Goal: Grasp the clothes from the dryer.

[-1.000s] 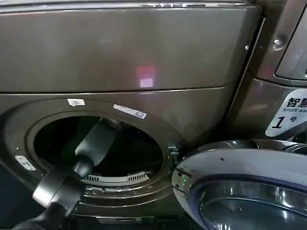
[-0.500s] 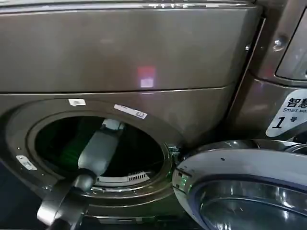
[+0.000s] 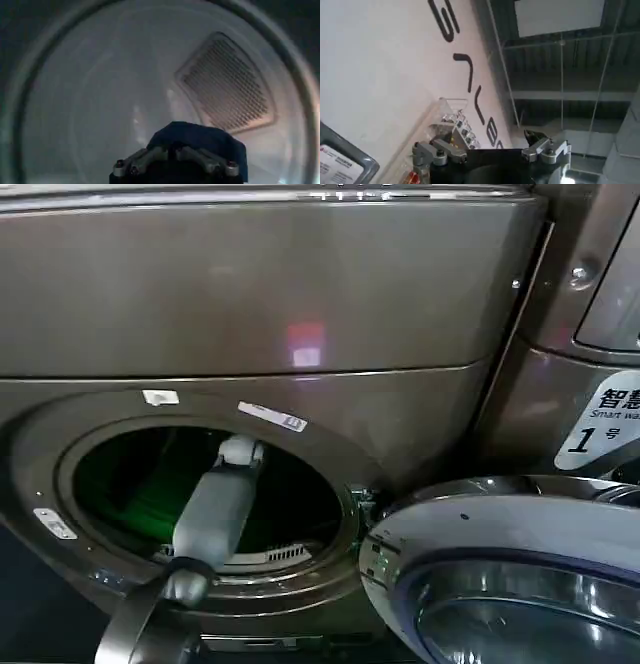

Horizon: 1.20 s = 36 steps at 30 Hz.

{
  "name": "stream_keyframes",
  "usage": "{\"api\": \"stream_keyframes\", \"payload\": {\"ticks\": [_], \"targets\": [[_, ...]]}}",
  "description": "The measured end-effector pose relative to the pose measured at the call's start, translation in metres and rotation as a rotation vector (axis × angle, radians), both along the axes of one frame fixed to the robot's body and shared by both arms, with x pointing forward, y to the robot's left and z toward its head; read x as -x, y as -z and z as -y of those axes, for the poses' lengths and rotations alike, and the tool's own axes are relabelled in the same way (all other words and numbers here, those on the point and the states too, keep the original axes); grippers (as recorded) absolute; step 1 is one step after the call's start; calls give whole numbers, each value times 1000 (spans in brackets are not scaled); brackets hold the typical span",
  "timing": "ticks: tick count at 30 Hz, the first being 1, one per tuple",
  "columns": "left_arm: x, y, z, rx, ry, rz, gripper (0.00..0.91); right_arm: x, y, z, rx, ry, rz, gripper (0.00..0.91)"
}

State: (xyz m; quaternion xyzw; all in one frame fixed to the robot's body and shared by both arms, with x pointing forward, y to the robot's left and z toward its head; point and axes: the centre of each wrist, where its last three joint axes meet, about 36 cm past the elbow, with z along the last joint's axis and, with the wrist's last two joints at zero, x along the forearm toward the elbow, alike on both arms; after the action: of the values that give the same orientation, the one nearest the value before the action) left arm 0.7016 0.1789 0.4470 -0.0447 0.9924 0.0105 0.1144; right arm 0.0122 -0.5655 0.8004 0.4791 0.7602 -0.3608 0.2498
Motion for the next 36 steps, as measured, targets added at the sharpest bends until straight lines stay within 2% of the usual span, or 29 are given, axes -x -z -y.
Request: {"api": "stream_keyframes", "payload": {"ticks": [12, 36], "targets": [[3, 3, 0, 17, -99, 32, 0, 1, 1, 3, -4, 25, 16, 907], [4, 4, 5, 10, -117, 45, 0, 2, 0, 1, 0, 26, 3, 907]]}}
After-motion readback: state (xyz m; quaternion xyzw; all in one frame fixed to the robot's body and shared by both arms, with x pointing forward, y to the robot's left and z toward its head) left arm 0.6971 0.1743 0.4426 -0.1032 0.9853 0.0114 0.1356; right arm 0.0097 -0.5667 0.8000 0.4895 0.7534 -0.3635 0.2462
